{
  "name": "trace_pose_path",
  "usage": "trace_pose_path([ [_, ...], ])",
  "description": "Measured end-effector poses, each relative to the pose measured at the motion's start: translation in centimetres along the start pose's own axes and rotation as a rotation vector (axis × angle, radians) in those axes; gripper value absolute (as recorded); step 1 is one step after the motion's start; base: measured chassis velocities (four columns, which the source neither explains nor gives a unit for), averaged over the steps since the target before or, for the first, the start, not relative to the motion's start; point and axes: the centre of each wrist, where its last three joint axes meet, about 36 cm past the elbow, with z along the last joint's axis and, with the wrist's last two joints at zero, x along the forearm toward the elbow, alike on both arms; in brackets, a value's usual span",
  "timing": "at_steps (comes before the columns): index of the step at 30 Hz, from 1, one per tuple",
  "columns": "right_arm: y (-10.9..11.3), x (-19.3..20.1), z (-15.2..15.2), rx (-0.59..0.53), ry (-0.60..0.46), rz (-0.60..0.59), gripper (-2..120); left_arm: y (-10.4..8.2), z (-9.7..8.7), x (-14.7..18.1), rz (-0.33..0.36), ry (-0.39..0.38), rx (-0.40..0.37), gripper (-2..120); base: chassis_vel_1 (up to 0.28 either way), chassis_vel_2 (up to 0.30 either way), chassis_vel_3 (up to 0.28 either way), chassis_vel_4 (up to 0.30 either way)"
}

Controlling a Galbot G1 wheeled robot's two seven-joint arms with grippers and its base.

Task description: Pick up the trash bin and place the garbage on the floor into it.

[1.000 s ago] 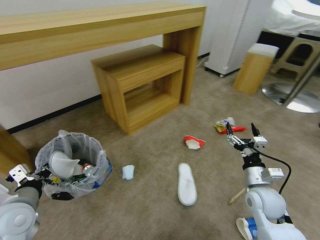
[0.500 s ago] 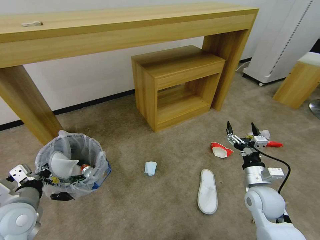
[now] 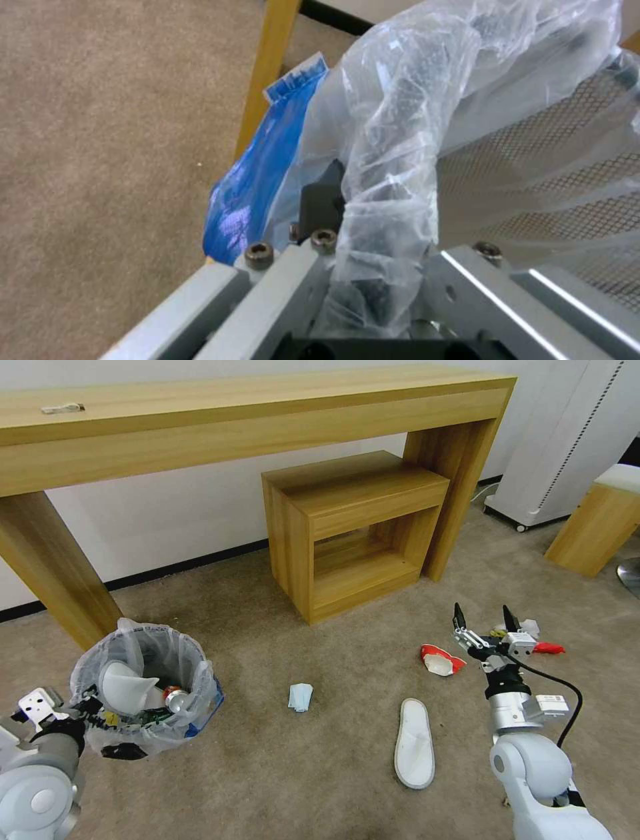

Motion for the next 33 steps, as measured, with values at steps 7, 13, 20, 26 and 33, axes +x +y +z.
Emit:
trace_pose_path([
  [7, 0.0, 0.0, 0.2, 0.000, 0.000, 0.002, 100, 0.0, 0.1, 0.0, 0.002, 0.002, 0.002, 1, -0.152, 0.161, 0.161, -0.143],
  [13, 0.0, 0.1, 0.4, -0.001, 0.000, 0.001, 100, -0.1, 0.2, 0.0, 0.005, 0.004, 0.004, 1, -0.193, 0.200, 0.212, -0.194],
  [20, 1.1, 0.5, 0.8, 0.010, 0.044, -0.011, 100, -0.3, 0.5, -0.1, 0.007, 0.009, 0.004, 1, -0.056, 0.082, 0.079, -0.081],
  [26, 2.7, 0.8, 1.4, 0.034, 0.221, -0.039, 100, -0.6, 0.5, 0.1, 0.012, 0.007, 0.000, 1, 0.000, 0.000, 0.000, 0.000],
  [33, 4.7, 1.2, 1.1, 0.017, 0.596, -0.139, 100, -0.9, 0.4, 0.4, 0.017, -0.001, -0.003, 1, 0.000, 0.000, 0.000, 0.000],
])
